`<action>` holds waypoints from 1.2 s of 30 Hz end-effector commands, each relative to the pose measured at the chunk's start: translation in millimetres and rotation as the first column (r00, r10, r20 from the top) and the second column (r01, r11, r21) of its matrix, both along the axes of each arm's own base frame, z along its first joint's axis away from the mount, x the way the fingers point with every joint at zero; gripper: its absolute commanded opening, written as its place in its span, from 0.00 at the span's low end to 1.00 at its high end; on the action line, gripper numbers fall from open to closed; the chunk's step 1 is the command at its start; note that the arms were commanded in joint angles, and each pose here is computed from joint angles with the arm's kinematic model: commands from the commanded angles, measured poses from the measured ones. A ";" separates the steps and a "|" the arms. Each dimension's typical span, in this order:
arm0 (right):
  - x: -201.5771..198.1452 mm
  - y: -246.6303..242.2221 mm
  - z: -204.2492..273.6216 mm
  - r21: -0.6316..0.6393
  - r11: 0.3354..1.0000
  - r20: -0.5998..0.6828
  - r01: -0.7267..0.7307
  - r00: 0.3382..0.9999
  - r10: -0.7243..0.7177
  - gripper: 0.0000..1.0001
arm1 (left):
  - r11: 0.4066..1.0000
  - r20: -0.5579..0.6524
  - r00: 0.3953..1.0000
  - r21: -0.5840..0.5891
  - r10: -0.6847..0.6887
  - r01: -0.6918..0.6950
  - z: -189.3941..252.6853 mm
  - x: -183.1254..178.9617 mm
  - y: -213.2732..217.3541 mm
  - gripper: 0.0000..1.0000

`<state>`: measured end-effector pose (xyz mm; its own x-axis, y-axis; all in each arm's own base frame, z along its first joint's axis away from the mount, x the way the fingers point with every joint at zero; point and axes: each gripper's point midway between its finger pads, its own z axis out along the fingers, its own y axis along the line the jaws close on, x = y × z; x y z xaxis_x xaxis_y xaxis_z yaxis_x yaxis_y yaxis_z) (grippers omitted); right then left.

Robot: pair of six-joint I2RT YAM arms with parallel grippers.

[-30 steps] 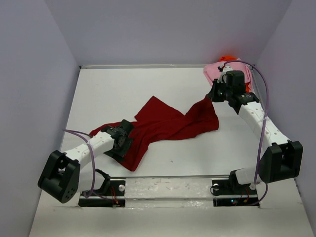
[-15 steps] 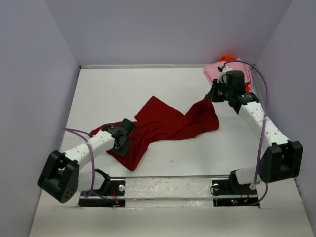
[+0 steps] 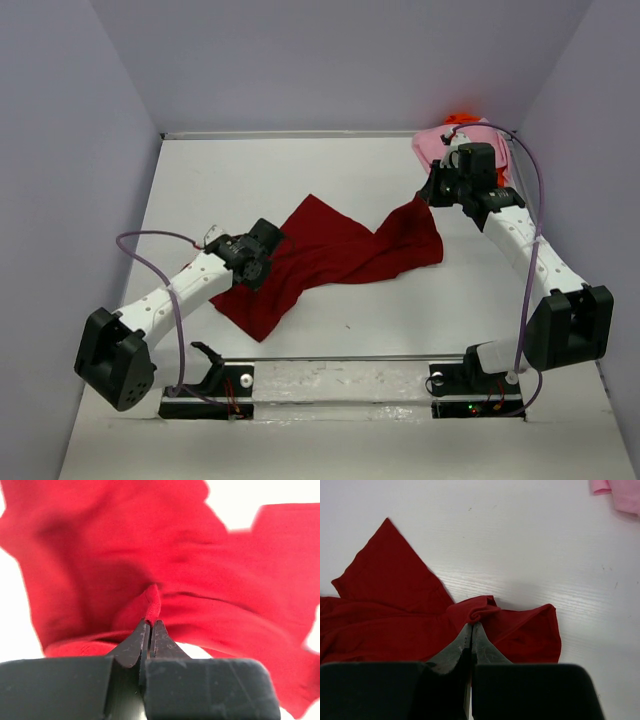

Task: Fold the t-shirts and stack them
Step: Flatten the tshirt out

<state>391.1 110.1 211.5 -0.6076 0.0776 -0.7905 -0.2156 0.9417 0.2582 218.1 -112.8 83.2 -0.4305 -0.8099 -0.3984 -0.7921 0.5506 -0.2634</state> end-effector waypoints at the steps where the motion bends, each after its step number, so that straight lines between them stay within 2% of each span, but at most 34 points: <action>1: 6.4 -0.7 21.7 0.018 1.000 0.065 0.023 0.998 -0.024 0.00 | 0.986 0.219 0.971 0.154 -0.091 0.057 66.6 35.2 13.1 0.00; 3: 13.4 -4.7 37.5 0.026 0.998 0.094 0.063 0.993 -0.066 0.00 | 0.977 0.322 0.932 0.180 -0.167 0.113 98.8 50.7 9.6 0.00; 4: 16.8 -6.3 47.2 0.029 0.997 0.113 0.078 0.990 -0.081 0.00 | 0.975 0.448 0.870 0.170 -0.203 0.140 129.8 71.5 -2.0 0.00; 5: 20.9 -8.7 59.6 0.029 0.995 0.139 0.094 0.985 -0.098 0.00 | 0.964 0.518 0.817 0.197 -0.255 0.176 154.8 79.6 -6.1 0.00; 6: 24.5 -11.5 75.4 0.032 0.993 0.173 0.112 0.978 -0.116 0.00 | 0.950 0.622 0.718 0.204 -0.312 0.236 194.1 82.5 -14.4 0.00; 7: 31.5 -15.7 108.4 0.036 0.990 0.242 0.134 0.960 -0.139 0.00 | 0.896 0.688 0.574 0.349 -0.444 0.274 235.9 92.4 -18.5 0.00; 9: 35.8 -16.7 144.7 0.045 0.990 0.315 0.133 0.939 -0.140 0.00 | 0.864 0.748 0.433 0.428 -0.504 0.265 288.8 92.3 -15.7 0.00; 10: 35.7 -18.5 182.5 0.055 0.990 0.389 0.133 0.910 -0.144 0.00 | 0.806 0.715 0.373 0.534 -0.591 0.255 307.9 97.2 -17.1 0.00; 11: 33.9 -19.9 199.9 0.060 0.989 0.423 0.134 0.894 -0.147 0.00 | 0.777 0.695 0.348 0.582 -0.629 0.240 322.0 101.3 -16.4 0.00; 12: 32.1 -21.4 216.7 0.062 0.989 0.457 0.135 0.877 -0.149 0.00 | 0.771 0.709 0.306 0.608 -0.635 0.192 358.0 102.3 -13.4 0.00; 13: 26.6 -24.7 245.7 0.060 0.989 0.518 0.137 0.843 -0.148 0.00 | 0.719 0.653 0.312 0.671 -0.690 0.183 362.2 113.1 -15.7 0.00; 15: 19.6 -29.0 274.2 0.054 0.988 0.577 0.143 0.803 -0.147 0.00 | 0.677 0.641 0.230 0.723 -0.732 0.138 400.5 117.3 -17.6 0.00; 16: 16.3 -32.0 287.5 0.035 0.988 0.609 0.148 0.781 -0.138 0.00 | 0.664 0.634 0.224 0.742 -0.740 0.093 412.9 124.7 -6.4 0.00; 17: 10.7 -39.7 314.1 0.046 0.983 0.657 0.180 0.736 -0.166 0.00 | 0.658 0.637 0.187 0.749 -0.748 0.080 422.1 140.6 -9.0 0.00; 18: 7.8 -43.9 327.2 0.045 0.979 0.680 0.197 0.712 -0.175 0.00 | 0.676 0.665 0.145 0.736 -0.732 0.037 453.5 145.4 2.1 0.00; 19: 4.5 -47.7 339.9 0.041 0.976 0.703 0.212 0.688 -0.179 0.00 | 0.709 0.695 0.157 0.703 -0.701 0.054 452.3 175.0 22.9 0.00; 20: -4.9 -50.2 365.2 0.059 0.975 0.743 0.213 0.643 -0.185 0.00 | 0.728 0.723 0.107 0.686 -0.682 0.009 487.1 174.1 36.9 0.00; 21: -9.3 -50.9 376.8 0.058 0.976 0.763 0.211 0.620 -0.180 0.00 | 0.723 0.712 0.147 0.689 -0.687 0.041 468.6 194.6 46.0 0.00; 22: -12.2 -54.3 387.4 0.068 0.972 0.779 0.225 0.597 -0.192 0.00 | 0.731 0.722 0.152 0.682 -0.675 0.009 498.8 190.4 60.0 0.00; 23: -14.1 -57.4 396.2 0.080 0.968 0.790 0.238 0.578 -0.207 0.00 | 0.730 0.708 0.237 0.683 -0.665 0.008 486.5 219.5 77.9 0.00; 24: -10.1 -60.8 400.1 0.059 0.964 0.800 0.260 0.565 -0.202 0.00 | 0.726 0.721 0.201 0.685 -0.663 -0.063 533.2 204.5 88.3 0.00; 25: -16.6 -65.3 416.0 0.072 0.958 0.820 0.276 0.530 -0.215 0.00 | 0.727 0.709 0.258 0.686 -0.656 -0.038 527.4 209.1 96.4 0.00; 26: -15.8 -64.7 420.2 0.074 0.959 0.825 0.273 0.523 -0.213 0.00 | 0.723 0.715 0.240 0.687 -0.656 -0.073 548.1 211.2 106.6 0.00; 29: -34.6 -66.2 453.7 0.095 0.961 0.869 0.259 0.450 -0.207 0.00 | 0.740 0.737 0.281 0.662 -0.615 -0.120 552.7 207.3 122.9 0.00; 31: -36.4 -67.8 465.9 0.094 0.959 0.885 0.266 0.419 -0.203 0.00 | 0.751 0.750 0.319 0.643 -0.579 -0.150 548.0 205.7 146.0 0.00; 32: -48.3 -71.0 482.5 0.088 0.957 0.908 0.275 0.373 -0.190 0.00 | 0.772 0.765 0.316 0.621 -0.561 -0.134 545.3 203.1 147.4 0.00; 34: -53.1 -69.4 491.0 0.073 0.961 0.921 0.267 0.351 -0.168 0.00 | 0.797 0.766 0.360 0.597 -0.532 -0.092 520.6 211.5 154.4 0.00; 35: -60.4 -68.9 497.6 0.075 0.963 0.929 0.258 0.333 -0.162 0.00 | 0.794 0.763 0.337 0.604 -0.552 -0.067 522.0 202.7 147.6 0.00; 36: -64.0 -67.7 500.0 0.072 0.966 0.933 0.249 0.326 -0.154 0.00 | 0.794 0.747 0.366 0.607 -0.554 -0.037 502.2 209.3 147.2 0.00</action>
